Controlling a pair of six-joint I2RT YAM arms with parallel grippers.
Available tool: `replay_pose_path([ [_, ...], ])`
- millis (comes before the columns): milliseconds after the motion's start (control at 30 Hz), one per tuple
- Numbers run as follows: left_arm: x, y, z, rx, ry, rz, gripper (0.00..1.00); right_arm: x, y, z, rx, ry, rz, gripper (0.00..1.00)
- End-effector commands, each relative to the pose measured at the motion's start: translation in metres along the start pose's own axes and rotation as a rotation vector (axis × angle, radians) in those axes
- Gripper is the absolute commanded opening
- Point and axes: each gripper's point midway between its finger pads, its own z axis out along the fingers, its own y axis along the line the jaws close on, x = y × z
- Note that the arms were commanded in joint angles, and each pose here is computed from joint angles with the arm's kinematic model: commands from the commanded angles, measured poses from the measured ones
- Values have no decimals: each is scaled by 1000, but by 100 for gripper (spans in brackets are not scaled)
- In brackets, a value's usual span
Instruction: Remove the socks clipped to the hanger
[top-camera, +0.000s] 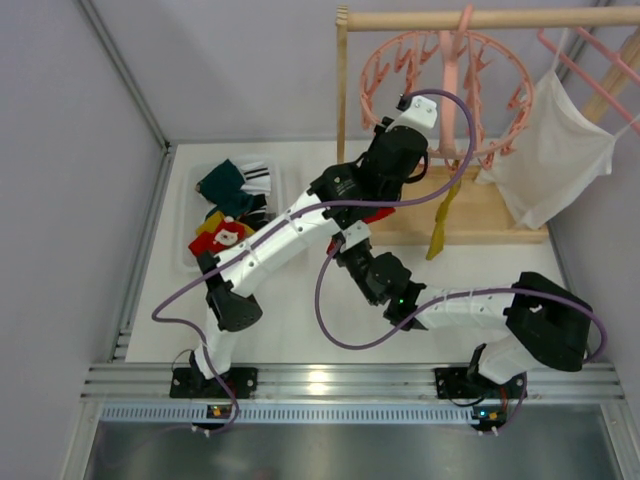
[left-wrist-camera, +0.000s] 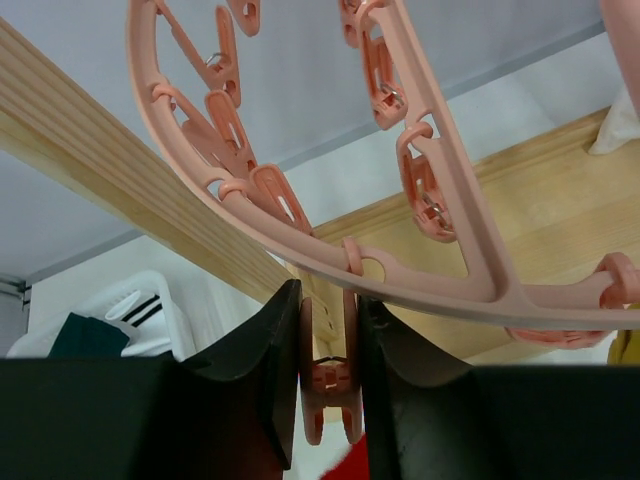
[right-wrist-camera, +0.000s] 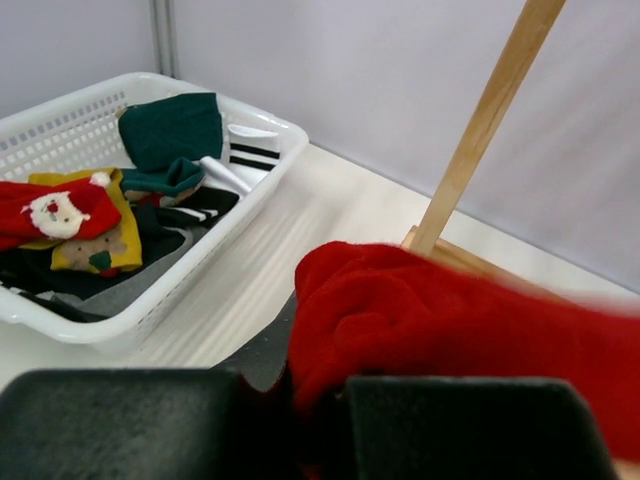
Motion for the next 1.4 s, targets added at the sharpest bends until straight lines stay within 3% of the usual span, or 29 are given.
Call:
replay_pose_path([
  [0,-21,15,0,-38,-50,-54,24,-21,2,-9,-11,-66,40,0],
  [133,-22,14,-3,-22,-51,-74,22,-15,-1,-21,-17,-58,65,0],
  [167,-16,12,-2,-13,-39,-62,34,-18,-3,-25,-23,-67,94,0],
  [267,-13,11,-8,16,-31,-98,56,-13,3,-44,-101,-66,150,0],
  [467,-30,40,-35,-3,-64,-192,74,17,9,-84,-218,36,227,0],
  [567,-32,62,-53,-30,-76,-233,89,25,7,-95,-216,75,282,0],
  [600,-21,64,-54,-42,-56,-233,98,27,7,-95,-217,89,281,0],
  [700,-17,94,-80,-73,-66,-280,98,32,10,-95,-236,139,271,0],
  [1033,97,181,-154,-212,-4,-414,98,10,58,-55,-427,182,275,0],
  [1100,120,203,-170,-256,7,-435,98,-1,76,-36,-478,182,274,0],
  [1133,126,211,-175,-270,7,-444,98,15,87,-29,-500,233,258,0],
  [1200,145,232,-189,-325,12,-463,98,-4,103,-4,-552,207,268,0],
  [1367,165,269,-219,-383,-26,-526,98,-1,144,69,-598,239,246,0],
])
